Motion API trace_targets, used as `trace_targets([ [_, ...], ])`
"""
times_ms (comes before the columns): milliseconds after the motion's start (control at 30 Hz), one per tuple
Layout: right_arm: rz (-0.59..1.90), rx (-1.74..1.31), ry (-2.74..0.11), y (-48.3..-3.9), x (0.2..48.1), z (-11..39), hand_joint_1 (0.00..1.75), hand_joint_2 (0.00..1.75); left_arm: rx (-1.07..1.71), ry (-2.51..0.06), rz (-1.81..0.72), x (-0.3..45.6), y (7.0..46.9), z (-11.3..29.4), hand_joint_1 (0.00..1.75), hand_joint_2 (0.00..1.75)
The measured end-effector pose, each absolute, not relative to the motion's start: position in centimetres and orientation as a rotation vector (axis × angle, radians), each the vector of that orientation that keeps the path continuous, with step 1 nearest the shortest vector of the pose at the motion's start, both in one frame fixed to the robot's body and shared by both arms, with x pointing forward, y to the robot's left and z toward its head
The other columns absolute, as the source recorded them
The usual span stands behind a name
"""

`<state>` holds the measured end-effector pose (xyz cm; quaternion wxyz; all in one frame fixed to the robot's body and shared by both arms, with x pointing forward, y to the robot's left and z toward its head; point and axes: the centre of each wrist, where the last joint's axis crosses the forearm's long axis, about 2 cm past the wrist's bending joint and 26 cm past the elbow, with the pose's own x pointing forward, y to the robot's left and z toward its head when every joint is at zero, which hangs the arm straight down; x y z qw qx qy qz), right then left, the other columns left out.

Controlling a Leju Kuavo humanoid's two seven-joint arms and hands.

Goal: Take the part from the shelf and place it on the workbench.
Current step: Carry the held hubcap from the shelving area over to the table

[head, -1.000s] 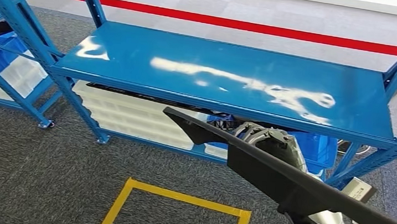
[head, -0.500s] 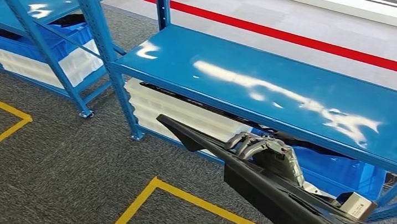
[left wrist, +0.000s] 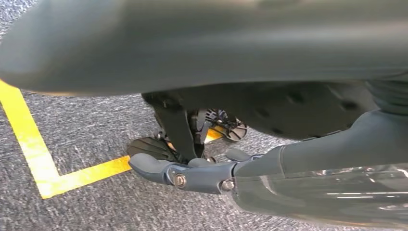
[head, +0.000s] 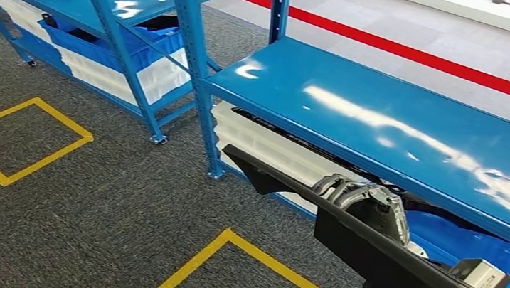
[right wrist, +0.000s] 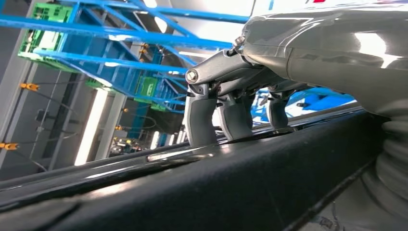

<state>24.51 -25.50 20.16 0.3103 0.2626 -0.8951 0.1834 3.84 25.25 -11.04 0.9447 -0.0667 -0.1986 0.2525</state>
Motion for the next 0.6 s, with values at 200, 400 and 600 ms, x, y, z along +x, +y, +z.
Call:
trace_targets([
  [200, 0.463, 0.677, -2.360, -26.0, 24.0, 19.5, 1.75, 1.75, -0.137, -0.397, 0.492, 3.9, 25.4, -11.0, 0.00, 1.75],
  [400, 0.458, 0.656, -2.348, -26.7, 23.6, 18.9, 1.75, 1.75, -0.148, -0.419, 0.483, 4.4, 25.4, -11.0, 0.00, 1.75],
  [600, 0.463, 0.651, -2.357, -26.8, 23.6, 19.1, 1.75, 1.75, -0.152, -0.431, 0.484, 4.5, 25.4, -11.0, 0.00, 1.75],
])
